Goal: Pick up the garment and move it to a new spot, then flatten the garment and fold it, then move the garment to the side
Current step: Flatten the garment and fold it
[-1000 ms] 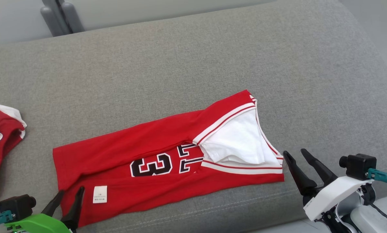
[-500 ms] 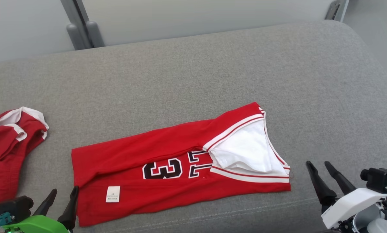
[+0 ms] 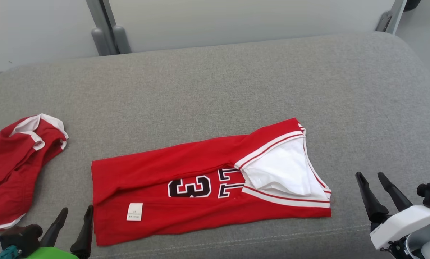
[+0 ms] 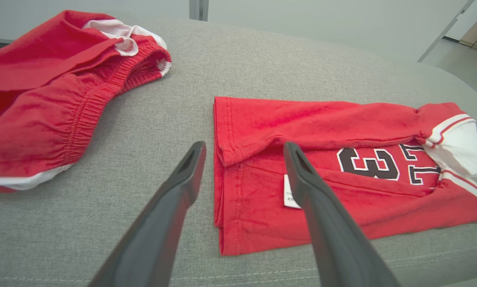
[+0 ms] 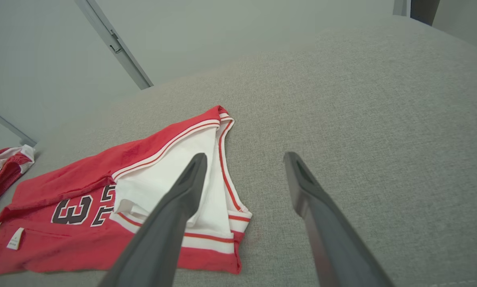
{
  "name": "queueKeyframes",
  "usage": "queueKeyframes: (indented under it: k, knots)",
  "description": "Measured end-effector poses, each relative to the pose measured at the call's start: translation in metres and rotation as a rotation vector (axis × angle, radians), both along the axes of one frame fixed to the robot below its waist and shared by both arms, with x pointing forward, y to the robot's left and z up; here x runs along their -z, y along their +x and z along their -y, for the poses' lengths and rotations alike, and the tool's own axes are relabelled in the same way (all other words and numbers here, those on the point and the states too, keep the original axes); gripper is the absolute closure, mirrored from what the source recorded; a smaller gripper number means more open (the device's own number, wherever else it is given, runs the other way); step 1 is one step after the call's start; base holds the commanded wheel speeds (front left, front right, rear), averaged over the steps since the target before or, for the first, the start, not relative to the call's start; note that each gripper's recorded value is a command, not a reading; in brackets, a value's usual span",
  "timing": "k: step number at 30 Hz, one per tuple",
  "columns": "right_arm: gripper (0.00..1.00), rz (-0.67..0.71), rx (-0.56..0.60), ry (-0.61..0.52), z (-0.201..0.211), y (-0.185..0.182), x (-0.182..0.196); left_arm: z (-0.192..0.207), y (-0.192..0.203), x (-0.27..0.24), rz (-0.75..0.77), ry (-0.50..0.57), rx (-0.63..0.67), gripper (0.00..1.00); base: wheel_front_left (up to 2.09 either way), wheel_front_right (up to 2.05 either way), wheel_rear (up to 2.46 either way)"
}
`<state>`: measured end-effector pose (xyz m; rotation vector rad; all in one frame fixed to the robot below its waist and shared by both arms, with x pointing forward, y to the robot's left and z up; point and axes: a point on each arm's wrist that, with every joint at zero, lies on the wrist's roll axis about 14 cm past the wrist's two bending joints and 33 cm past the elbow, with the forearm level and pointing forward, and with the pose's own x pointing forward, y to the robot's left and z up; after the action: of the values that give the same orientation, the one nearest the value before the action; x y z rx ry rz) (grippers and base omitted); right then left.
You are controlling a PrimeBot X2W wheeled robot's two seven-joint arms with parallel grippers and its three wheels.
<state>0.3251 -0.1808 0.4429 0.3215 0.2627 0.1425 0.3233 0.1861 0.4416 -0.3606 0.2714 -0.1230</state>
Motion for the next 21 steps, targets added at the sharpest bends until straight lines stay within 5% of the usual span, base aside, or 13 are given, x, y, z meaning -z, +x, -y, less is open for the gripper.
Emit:
queueKeyframes:
  k: [12, 21]
  knots:
    - [0.0, -0.144, -0.053, 0.137, -0.019, 0.048, 0.02, 0.02, 0.01, -0.012, 0.042, -0.05, 0.014, 0.0, 0.0, 0.0, 0.0]
    - [0.0, -0.329, -0.188, 0.117, -0.048, 0.056, 0.064, 0.012, 0.011, -0.01, 0.035, -0.041, -0.036, 0.0, 0.0, 0.0, 0.0]
